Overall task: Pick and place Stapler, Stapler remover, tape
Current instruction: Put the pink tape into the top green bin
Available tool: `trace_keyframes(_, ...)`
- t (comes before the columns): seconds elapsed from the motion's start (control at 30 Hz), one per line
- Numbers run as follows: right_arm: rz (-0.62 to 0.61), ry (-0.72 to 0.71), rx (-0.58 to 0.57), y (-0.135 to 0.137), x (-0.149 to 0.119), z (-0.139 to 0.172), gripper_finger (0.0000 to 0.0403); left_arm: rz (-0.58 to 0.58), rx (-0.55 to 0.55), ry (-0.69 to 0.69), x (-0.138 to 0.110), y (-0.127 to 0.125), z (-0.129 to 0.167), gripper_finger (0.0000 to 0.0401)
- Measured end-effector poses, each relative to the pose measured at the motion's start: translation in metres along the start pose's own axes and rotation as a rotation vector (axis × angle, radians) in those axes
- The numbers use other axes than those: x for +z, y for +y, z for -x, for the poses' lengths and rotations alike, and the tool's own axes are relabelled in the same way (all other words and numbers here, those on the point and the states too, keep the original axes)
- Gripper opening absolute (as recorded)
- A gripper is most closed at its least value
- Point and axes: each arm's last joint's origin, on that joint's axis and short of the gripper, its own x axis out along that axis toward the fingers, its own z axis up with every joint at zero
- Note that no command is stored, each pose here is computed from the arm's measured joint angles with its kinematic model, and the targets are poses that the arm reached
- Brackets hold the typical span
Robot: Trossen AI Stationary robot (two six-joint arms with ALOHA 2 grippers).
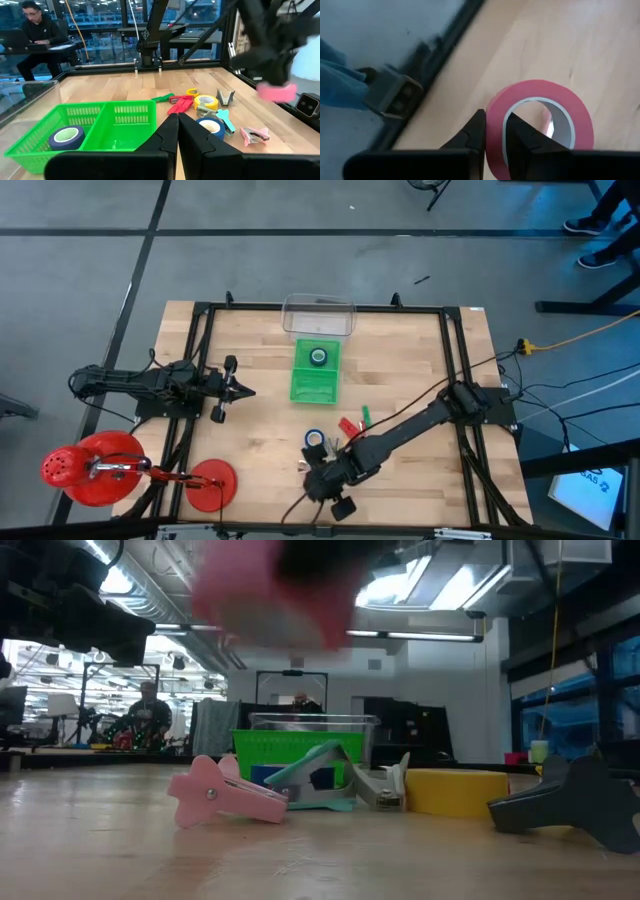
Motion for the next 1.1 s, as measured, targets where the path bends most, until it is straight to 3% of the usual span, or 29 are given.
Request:
trace_keyframes(0.27,0.116,-0.139,-0.024,-0.007,0.043,0.048,0.0045,0.0,0.0,0.0,0.0,0.0,0.0,0.0007)
trace_keyframes(0.47,0.177,-0.182,-0.052,-0.02,0.057,0.072,0.0045,0.0,0.0,0.0,0.0,0.0,0.0,0.0006)
trace_keyframes(0.77,0.232,-0.092,-0.091,-0.054,0.048,0.077,0.0045,0.0,0.0,0.0,0.0,0.0,0.0,0.0007)
trace_keyframes(1.1,0.192,0.015,-0.139,-0.109,0.031,0.084,0.0046,0.0,0.0,0.0,0.0,0.0,0.0,0.0004)
